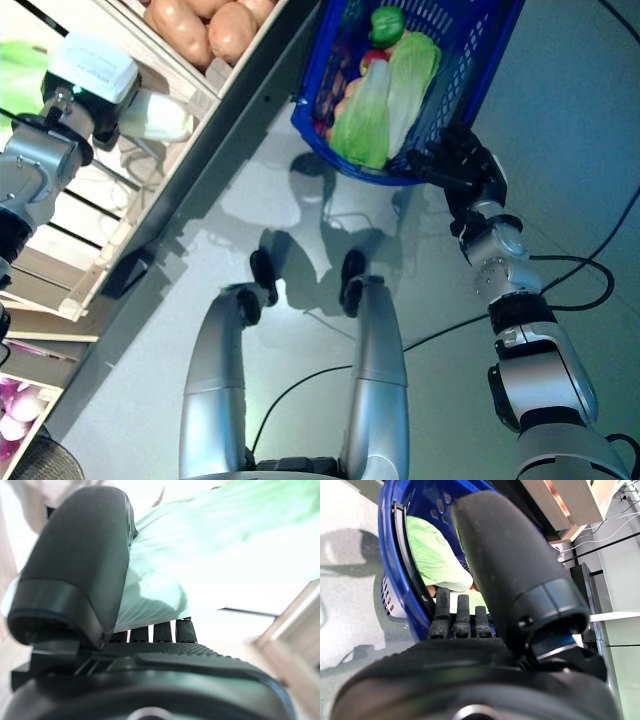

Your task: Put vegetables into the basket

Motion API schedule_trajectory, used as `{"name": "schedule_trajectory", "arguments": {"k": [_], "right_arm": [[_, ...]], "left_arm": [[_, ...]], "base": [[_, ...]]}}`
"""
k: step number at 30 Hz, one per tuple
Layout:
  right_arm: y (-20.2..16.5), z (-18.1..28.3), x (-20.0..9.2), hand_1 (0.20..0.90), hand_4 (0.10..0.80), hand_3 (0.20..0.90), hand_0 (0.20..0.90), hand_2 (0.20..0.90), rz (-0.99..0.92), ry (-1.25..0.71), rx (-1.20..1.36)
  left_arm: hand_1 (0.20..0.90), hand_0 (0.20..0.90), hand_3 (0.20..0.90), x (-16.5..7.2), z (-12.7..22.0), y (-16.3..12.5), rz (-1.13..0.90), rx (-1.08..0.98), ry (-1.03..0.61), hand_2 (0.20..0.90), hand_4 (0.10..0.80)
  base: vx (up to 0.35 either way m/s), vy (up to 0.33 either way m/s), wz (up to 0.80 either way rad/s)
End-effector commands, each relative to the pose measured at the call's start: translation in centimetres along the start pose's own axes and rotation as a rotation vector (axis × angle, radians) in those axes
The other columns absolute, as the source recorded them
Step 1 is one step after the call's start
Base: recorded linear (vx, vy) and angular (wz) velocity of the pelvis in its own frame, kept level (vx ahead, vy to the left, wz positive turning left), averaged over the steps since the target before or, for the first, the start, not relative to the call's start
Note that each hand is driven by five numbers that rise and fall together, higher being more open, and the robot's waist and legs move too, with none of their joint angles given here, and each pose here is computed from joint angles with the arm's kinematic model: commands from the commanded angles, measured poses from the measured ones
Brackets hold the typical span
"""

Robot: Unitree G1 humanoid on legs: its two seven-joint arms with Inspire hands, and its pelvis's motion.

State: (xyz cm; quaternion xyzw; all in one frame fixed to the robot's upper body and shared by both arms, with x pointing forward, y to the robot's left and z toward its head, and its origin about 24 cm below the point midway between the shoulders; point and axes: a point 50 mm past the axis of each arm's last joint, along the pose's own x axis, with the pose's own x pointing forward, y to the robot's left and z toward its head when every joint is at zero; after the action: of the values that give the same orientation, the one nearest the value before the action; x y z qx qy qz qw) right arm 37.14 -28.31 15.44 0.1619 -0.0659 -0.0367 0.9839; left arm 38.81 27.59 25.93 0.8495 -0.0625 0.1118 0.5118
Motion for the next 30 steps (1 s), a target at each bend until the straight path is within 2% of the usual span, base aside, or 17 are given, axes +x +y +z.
{"name": "schedule_trajectory", "arguments": {"k": [1,7,14,19,23,30], "right_arm": [[-1.5,0.8,-0.9,0.900,0.800,0.900,0.900,0.900,-0.022,-0.084,0.057],[-1.3,-0.3,-1.4,0.900,0.800,0.900,0.900,0.900,0.016,-0.067,0.037],[0.7,-3.3,-2.6,0.900,0.800,0.900,0.900,0.900,0.104,0.005,-0.048],[2.1,-5.9,-4.2,0.900,0.800,0.900,0.900,0.900,0.199,0.080,-0.126],[3.1,-8.2,-6.4,0.900,0.800,0.900,0.900,0.900,0.369,0.169,-0.210],[4.4,-10.1,-9.1,0.900,0.800,0.900,0.900,0.900,0.566,0.252,-0.126]], "left_arm": [[0.300,0.300,0.300,-2.0,-1.5,-4.5,-0.064,-0.224,0.122,0.300,0.400],[0.300,0.300,0.300,-2.7,-1.7,-5.1,0.034,-0.639,0.188,0.300,0.400],[0.300,0.300,0.300,-4.7,-1.0,-7.0,0.071,-0.982,0.201,0.300,0.400],[0.300,0.300,0.300,-6.6,0.1,-8.5,0.079,-1.130,0.205,0.300,0.400],[0.300,0.300,0.300,-8.6,0.9,-9.5,0.095,-1.293,0.192,0.300,0.400],[0.300,0.300,0.300,-10.8,1.7,-10.1,0.150,-1.525,0.182,0.300,0.400]], "base": [[0.000,0.000,0.00],[0.015,-0.001,0.02],[0.075,0.012,0.06],[0.127,0.016,0.01],[0.160,0.003,0.03],[0.172,-0.012,0.08]]}}
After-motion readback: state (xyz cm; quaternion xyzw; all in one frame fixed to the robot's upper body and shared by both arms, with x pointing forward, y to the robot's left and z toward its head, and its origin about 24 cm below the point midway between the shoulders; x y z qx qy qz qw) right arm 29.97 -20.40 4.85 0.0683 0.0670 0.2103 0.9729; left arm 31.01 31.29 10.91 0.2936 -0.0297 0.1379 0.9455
